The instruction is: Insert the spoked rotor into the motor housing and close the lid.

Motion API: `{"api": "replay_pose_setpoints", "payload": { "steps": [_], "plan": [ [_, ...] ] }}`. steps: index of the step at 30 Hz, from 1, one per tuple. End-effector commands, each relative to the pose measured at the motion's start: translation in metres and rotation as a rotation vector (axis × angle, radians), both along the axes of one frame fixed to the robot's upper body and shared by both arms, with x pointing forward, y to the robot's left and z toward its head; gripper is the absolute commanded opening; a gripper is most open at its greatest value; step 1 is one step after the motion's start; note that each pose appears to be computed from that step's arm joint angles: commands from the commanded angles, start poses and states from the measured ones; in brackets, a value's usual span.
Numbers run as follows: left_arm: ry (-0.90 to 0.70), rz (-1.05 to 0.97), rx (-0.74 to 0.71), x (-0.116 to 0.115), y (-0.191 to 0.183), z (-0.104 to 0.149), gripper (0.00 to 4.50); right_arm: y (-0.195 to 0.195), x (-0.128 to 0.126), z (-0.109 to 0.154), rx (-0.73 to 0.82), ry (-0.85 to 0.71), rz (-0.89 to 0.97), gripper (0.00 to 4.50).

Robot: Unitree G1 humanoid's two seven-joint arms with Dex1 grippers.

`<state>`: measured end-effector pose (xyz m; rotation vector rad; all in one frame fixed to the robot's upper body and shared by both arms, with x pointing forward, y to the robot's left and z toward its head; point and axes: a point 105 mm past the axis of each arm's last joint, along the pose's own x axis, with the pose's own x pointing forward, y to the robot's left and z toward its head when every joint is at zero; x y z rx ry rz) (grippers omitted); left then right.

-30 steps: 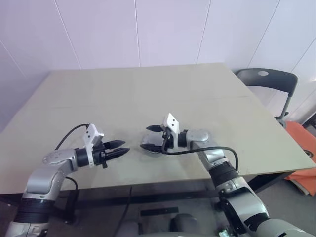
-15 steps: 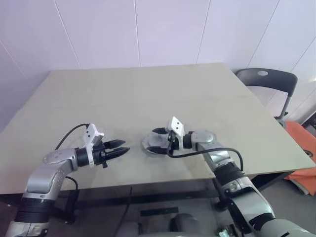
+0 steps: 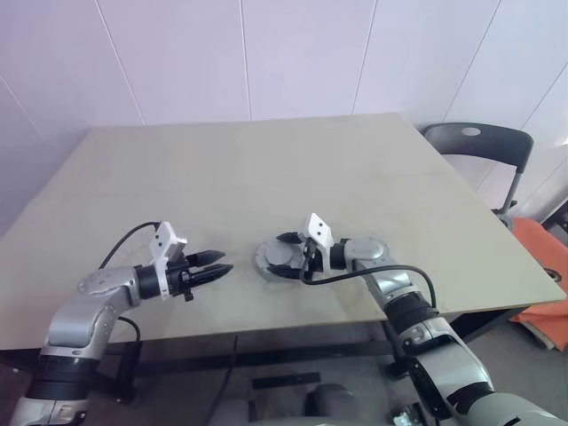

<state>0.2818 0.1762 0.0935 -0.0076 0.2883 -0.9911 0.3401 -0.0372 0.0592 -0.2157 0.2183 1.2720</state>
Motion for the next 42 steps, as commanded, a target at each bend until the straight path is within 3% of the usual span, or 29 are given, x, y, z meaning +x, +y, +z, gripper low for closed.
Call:
{"api": "replay_pose_setpoints", "payload": {
  "steps": [1, 3, 6, 8, 9, 21, 33, 42],
  "plan": [
    [-0.049, 0.007, -0.01, 0.003, 0.0, 0.011, 2.07, 0.007, -0.001, 0.002, -0.005, -0.012, 0.02, 4.48],
    [-0.049, 0.007, -0.012, 0.003, 0.0, 0.011, 2.07, 0.008, 0.0, 0.002, -0.008, -0.015, 0.02, 4.48],
    [-0.049, 0.009, -0.015, 0.002, 0.0, 0.012, 2.07, 0.009, 0.002, 0.0, -0.013, -0.023, 0.007, 3.89],
    [-0.049, 0.01, -0.014, 0.002, 0.0, 0.012, 2.07, 0.009, 0.003, -0.002, -0.023, -0.025, 0.0, 3.26],
    [-0.049, 0.011, -0.015, 0.002, 0.0, 0.012, 2.07, 0.008, 0.003, -0.003, -0.03, -0.024, -0.002, 3.22],
    [-0.058, 0.022, -0.012, 0.005, 0.003, 0.015, 2.07, 0.007, 0.002, -0.009, -0.059, -0.014, 0.012, 3.22],
    [-0.081, 0.005, -0.023, 0.018, -0.008, 0.024, 2.07, -0.001, -0.002, -0.034, -0.099, 0.136, -0.002, 3.22],
    [-0.096, -0.019, -0.025, 0.025, -0.015, 0.029, 2.07, 0.0, 0.003, -0.036, -0.112, 0.081, -0.013, 3.22]
  ]
}}
